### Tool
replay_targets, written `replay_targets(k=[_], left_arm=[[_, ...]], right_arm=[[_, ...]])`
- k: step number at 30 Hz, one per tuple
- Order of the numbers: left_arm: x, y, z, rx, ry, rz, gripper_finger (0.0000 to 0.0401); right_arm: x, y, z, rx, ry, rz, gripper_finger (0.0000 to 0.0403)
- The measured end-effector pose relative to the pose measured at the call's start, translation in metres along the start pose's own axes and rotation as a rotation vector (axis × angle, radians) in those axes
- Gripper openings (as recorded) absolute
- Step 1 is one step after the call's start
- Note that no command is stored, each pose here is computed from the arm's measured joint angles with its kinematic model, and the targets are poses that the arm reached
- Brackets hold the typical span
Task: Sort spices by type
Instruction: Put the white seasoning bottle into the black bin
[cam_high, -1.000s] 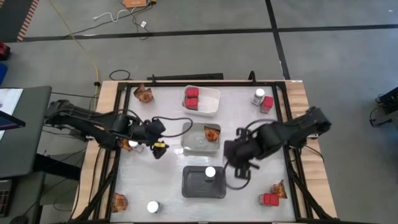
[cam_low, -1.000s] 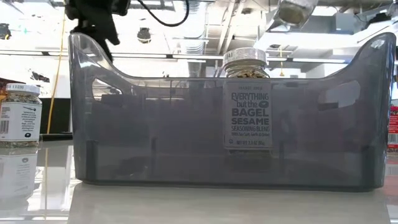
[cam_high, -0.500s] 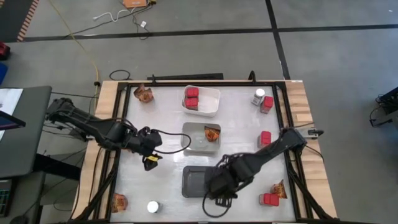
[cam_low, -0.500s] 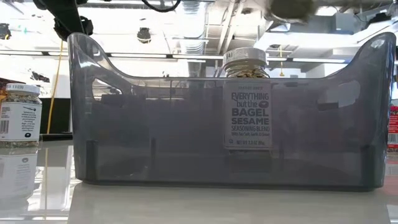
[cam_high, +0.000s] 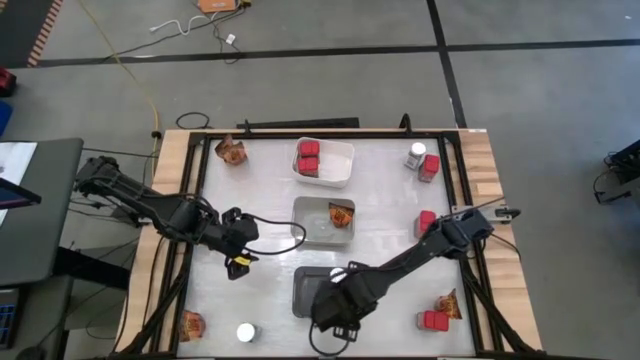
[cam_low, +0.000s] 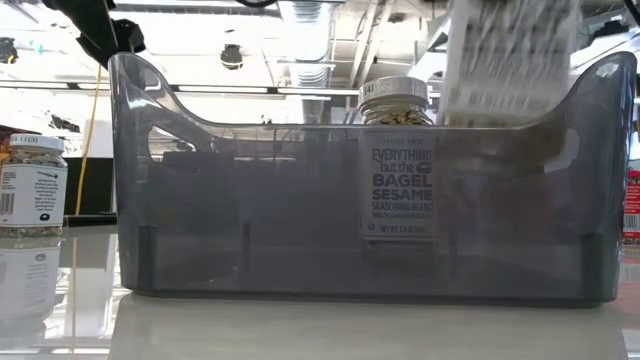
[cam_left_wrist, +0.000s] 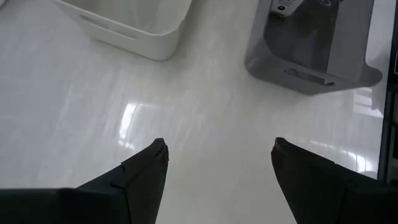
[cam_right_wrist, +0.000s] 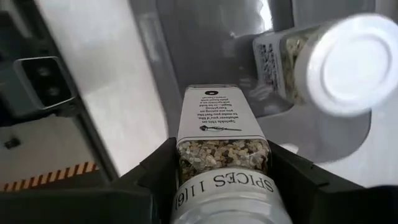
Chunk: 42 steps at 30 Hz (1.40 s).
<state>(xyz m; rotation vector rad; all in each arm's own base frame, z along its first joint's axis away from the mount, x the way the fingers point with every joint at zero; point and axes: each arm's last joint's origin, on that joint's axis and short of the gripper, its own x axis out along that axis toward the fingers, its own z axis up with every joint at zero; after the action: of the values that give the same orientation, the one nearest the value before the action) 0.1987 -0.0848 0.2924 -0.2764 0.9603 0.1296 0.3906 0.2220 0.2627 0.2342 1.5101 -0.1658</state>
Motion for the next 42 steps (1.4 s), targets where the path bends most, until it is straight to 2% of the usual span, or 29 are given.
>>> replay_targets(k=[6,12,14,18,21,35,42], left_arm=[[0.000,-0.001,-0.001,0.004,0.001,-0.003,0.0274],[0.000,-0.001,-0.001,0.002,0.001,-0.003,0.0274],[0.000,-0.001,-0.001,0.002,0.001,-0.003,0.0274],[0.000,-0.001,-0.001,0.002,-0.001,-0.001,0.0274],[0.000,-0.001,-0.001,0.002,-0.001,0.000,0.0274],[0.000,-0.001,0.000,0.002,-0.011,0.013,0.0274],[0.000,-0.001,0.000,0.002,-0.012,0.013,0.0274]], right_arm=[[0.017,-0.009,0.014,-0.007,0.051,-0.006,0.0216],[0.017,-0.015,0.019,0.004,0.052,-0.006,0.0216],[0.017,-0.014,0.019,-0.027,0.051,-0.003,0.0219],[0.022,-0.009,0.014,-0.087,0.050,-0.002,0.0282],[0.025,-0.005,0.010,-0.102,0.058,-0.010,0.0301],[0.027,-0.004,0.008,-0.105,0.062,-0.021,0.0285],[0.026,-0.010,0.002,-0.104,0.130,-0.080,0.0285]])
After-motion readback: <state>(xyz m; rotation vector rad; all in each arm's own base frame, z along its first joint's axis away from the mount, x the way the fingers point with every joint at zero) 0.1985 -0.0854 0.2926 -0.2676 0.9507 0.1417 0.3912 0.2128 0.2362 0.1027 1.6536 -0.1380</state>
